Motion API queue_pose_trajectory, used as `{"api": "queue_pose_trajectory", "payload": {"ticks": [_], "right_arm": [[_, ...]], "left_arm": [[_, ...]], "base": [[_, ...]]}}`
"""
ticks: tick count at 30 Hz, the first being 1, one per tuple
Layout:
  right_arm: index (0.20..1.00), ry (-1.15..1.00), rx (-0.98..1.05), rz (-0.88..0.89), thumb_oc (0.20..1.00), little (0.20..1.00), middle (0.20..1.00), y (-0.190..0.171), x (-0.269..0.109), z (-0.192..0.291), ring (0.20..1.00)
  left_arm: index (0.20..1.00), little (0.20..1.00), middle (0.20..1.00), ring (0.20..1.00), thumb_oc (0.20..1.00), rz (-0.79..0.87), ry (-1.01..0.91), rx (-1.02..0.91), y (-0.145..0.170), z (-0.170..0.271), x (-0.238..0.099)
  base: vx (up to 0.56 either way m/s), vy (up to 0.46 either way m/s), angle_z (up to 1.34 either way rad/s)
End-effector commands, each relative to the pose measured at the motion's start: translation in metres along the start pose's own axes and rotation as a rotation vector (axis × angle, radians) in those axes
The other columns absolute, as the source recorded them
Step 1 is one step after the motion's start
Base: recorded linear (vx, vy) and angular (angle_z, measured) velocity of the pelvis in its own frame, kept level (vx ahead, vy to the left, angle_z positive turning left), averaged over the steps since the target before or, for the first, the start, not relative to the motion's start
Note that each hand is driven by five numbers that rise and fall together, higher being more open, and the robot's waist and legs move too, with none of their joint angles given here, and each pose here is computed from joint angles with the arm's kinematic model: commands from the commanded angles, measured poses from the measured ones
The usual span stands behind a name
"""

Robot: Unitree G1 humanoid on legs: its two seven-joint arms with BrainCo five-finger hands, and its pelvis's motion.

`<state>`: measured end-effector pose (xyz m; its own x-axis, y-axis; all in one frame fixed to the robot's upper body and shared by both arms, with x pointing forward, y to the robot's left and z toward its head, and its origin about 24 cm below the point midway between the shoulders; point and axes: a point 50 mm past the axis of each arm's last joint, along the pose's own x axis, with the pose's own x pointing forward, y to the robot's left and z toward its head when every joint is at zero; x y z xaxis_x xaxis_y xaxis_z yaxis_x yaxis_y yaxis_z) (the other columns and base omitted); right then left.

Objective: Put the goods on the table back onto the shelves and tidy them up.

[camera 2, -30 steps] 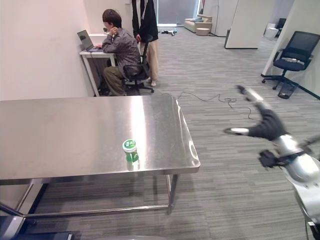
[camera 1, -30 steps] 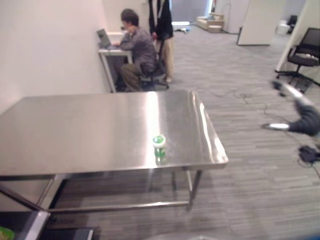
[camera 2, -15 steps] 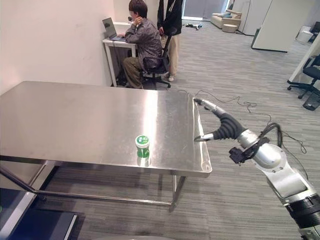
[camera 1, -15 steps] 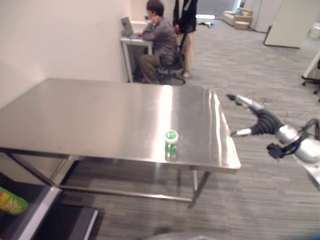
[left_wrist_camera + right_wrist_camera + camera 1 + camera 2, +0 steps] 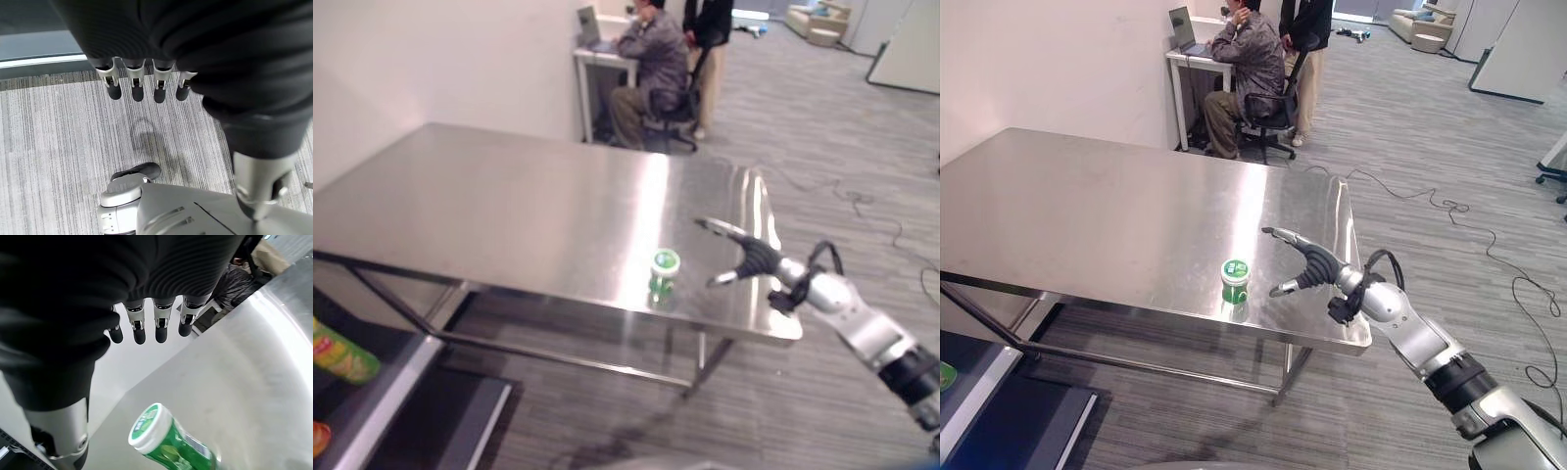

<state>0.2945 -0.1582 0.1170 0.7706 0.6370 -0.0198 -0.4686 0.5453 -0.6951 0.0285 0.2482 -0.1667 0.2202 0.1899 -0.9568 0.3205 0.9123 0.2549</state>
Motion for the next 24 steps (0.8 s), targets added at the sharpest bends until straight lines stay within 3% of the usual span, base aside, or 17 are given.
{"api": "queue_pose_trajectory", "payload": {"ticks": [1, 24], "right_arm": [[1.0, -0.045, -0.055, -0.029, 1.0, 1.0, 1.0, -0.008, 0.014, 0.01, 1.0], [1.0, 0.072, -0.096, -0.024, 1.0, 1.0, 1.0, 0.008, 0.056, -0.008, 1.0]], "left_arm": [[1.0, 1.0, 1.0, 1.0, 1.0, -0.075, -0.026, 0.032, -0.026, 0.019, 0.003], [1.0, 1.0, 1.0, 1.0, 1.0, -0.048, -0.035, 0.02, -0.026, 0.022, 0.003]], "base": [[0.03, 0.001, 0.09], [0.01, 0.001, 0.04]]}}
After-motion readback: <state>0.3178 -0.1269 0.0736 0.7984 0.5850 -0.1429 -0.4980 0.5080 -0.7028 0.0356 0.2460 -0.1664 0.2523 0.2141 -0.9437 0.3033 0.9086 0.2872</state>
